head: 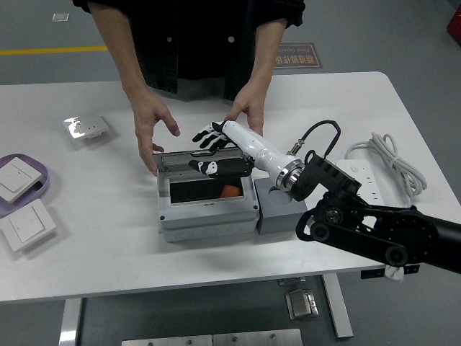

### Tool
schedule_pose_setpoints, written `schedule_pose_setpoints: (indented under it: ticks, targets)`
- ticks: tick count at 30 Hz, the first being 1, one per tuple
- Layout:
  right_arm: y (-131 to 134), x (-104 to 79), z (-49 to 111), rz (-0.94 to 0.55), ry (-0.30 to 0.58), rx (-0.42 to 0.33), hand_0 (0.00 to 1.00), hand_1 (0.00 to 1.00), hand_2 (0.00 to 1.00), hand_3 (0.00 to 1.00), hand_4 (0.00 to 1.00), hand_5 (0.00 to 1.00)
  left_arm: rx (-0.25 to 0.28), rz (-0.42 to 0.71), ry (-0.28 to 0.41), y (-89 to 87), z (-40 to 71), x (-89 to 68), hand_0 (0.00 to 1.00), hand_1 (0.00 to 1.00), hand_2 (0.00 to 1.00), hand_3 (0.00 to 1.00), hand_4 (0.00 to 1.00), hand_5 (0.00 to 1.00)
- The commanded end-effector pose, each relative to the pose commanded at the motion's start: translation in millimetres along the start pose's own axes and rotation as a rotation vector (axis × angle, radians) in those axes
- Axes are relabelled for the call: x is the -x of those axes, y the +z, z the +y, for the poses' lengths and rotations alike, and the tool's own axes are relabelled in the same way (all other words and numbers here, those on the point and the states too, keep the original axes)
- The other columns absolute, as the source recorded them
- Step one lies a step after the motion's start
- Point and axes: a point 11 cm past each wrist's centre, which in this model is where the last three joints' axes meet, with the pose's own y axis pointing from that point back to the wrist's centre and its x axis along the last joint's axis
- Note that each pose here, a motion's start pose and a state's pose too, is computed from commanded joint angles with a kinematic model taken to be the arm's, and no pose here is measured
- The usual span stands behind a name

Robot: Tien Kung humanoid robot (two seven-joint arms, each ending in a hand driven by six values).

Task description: Pick up the cylinder from the cube,place it in the box,flap close box

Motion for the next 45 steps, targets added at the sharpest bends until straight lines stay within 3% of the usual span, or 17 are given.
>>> schedule_pose_setpoints:
  ticks: [9,13,23,35,45]
  targets:
    - [-4,15.1,13.4,0.049,-0.074,0.011,0.633,0.578,0.618,0.661,0.778,0.423,0.004,0.003,0.004,0.9,0.1,-0.7,0.633,0.631,0.558,0.614,0.666,0.339]
    - [4,3.3,15.5,0.027,-0.039,0.035,0.624,0.588,0.621,0.663,0.766,0.441,0.004,0.005,0.005,0.5,0.0,-1.1,0.632,0.631,0.557,0.615,0.666,0.339]
    - [30,-58.7,41.1,-0.145,0.244,0.034,0.623,0.589,0.627,0.667,0.755,0.445,0.003,0.009,-0.005,-2.5,-1.4,5.7,0.632,0.631,0.557,0.614,0.667,0.340]
    - [105,-118.1,95.8,-0.438,0.605,0.098,0.596,0.559,0.612,0.650,0.741,0.433,-0.001,0.017,-0.007,-10.6,-3.3,7.3,0.632,0.630,0.557,0.615,0.667,0.339]
    - [135,-163.3,135.2,-0.609,0.865,0.062,0.605,0.579,0.611,0.648,0.729,0.418,0.005,0.017,0.000,-11.6,-3.3,4.2,0.632,0.631,0.558,0.615,0.667,0.338]
